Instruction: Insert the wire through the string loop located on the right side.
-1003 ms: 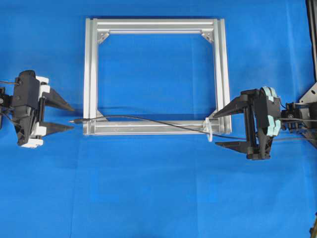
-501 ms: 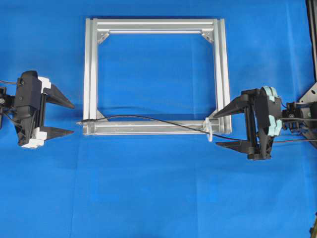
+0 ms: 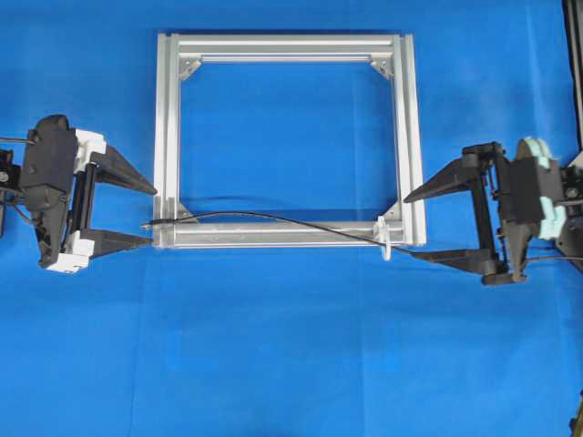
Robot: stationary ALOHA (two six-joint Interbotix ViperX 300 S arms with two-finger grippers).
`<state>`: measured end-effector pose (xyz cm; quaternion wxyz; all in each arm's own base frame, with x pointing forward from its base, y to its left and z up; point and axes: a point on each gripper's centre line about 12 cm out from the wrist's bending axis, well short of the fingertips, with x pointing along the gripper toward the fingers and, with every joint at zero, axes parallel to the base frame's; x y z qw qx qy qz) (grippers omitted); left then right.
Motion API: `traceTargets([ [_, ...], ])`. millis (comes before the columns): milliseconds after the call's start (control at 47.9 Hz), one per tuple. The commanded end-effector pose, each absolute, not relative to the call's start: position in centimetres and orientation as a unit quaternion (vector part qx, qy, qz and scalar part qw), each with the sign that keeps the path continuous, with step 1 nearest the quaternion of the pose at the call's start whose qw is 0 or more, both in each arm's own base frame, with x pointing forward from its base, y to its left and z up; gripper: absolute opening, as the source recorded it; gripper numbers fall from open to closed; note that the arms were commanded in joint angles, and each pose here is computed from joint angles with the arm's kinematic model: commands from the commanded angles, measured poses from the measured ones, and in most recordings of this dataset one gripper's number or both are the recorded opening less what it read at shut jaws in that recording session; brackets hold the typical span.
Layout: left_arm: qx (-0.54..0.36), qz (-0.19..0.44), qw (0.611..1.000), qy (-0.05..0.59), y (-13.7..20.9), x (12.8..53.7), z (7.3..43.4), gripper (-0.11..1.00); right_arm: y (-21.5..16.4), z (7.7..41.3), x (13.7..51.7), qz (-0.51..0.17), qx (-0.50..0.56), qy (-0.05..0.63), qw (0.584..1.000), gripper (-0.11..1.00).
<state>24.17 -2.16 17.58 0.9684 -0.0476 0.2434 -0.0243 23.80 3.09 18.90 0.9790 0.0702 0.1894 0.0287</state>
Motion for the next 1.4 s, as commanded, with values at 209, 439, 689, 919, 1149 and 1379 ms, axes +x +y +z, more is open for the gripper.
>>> traceTargets([
  [209,-0.047,-0.024,0.973,0.227,-2.07,24.58,18.75,0.83,3.01,19.76,24.10,0.029,0.068,0.182,0.980,0.97],
  [439,-0.047,-0.024,0.972,0.228,-2.07,24.63,18.73,0.83,3.04,19.49,24.27,0.028,0.067,0.188,0.979,0.97],
  [689,-0.046,-0.024,0.972,0.228,-2.06,24.60,18.67,0.83,3.04,19.46,24.28,0.029,0.066,0.189,0.979,0.97],
  [919,-0.046,-0.024,0.972,0.228,-2.07,24.59,18.71,0.83,3.04,19.44,24.27,0.029,0.066,0.190,0.979,0.97],
  [1149,-0.047,-0.024,0.973,0.225,-2.06,24.52,18.81,0.83,3.00,19.44,24.28,0.028,0.066,0.190,0.979,0.97],
  [1379,-0.046,-0.023,0.973,0.225,-2.02,24.48,18.79,0.83,3.05,19.53,24.29,0.029,0.066,0.188,0.980,0.97],
])
